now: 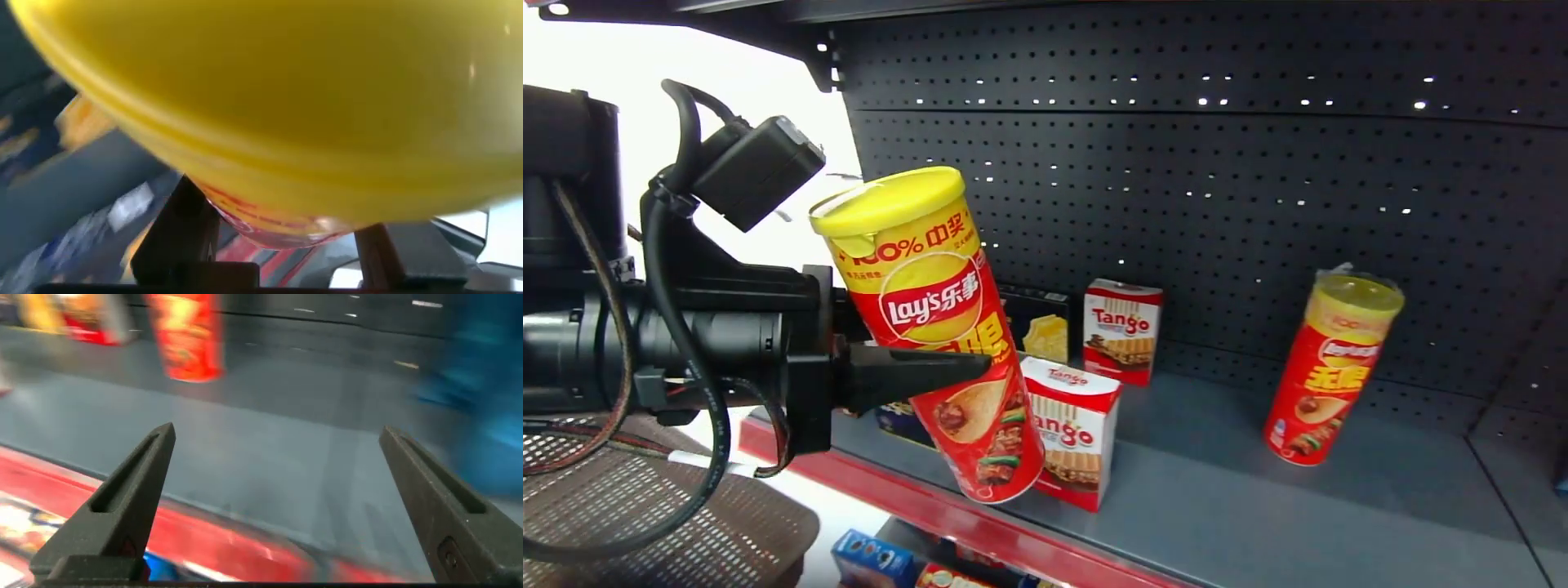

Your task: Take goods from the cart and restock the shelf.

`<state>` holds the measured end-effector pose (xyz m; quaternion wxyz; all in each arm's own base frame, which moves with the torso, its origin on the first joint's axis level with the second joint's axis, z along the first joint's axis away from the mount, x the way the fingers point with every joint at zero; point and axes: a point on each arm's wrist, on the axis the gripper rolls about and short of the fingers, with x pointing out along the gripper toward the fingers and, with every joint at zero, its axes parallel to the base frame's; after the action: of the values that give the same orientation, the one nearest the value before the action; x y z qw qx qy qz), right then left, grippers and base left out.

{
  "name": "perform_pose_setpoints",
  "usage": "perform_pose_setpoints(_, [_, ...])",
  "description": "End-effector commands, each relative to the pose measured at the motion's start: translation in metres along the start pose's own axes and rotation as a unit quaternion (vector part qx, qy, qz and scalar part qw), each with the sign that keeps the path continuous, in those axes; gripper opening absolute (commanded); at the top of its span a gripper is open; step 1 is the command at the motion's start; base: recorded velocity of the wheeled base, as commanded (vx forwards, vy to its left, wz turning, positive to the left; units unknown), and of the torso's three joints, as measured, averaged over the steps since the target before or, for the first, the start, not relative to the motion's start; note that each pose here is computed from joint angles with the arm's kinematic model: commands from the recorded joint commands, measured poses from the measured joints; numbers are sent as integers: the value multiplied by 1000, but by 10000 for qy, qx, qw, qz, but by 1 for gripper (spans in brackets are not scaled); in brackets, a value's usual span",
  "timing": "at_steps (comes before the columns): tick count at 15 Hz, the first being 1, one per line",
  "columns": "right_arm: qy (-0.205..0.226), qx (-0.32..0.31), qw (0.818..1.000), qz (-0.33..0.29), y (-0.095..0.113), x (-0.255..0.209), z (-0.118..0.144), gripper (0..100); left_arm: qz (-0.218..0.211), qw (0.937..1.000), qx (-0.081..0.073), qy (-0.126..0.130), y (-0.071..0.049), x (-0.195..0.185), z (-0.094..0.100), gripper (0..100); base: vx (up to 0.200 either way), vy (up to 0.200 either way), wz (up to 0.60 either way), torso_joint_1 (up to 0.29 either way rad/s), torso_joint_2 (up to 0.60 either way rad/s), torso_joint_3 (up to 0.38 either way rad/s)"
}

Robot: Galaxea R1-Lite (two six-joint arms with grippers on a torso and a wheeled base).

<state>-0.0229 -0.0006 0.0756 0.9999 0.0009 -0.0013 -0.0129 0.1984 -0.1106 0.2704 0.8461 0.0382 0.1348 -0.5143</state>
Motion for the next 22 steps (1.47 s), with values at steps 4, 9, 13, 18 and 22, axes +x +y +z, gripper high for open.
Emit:
perform_pose_setpoints(4, [5,-1,10000,6,0,0,0,100,-250,9995,156,-102,-16,-2,7,0,0,0,-600,5,4,4])
perform_pose_setpoints(9, [5,-1,10000,6,0,0,0,100,-206,9996,147,-94,-16,-3,5,0,0,0,-240,1,2,2])
perform_pose_setpoints(13, [5,-1,10000,6,0,0,0,100,-190,9997,150,-100,-16,-3,5,0,0,0,0,0,0,0])
perform_pose_setpoints(18, [5,7,10000,6,0,0,0,100,-203,9997,122,-55,-17,-3,2,0,0,0,0,0,0,0])
perform_pose_setpoints(22, [28,-32,10000,6,0,0,0,100,-221,9997,59,40,-19,-5,-7,0,0,0,0,0,0,0])
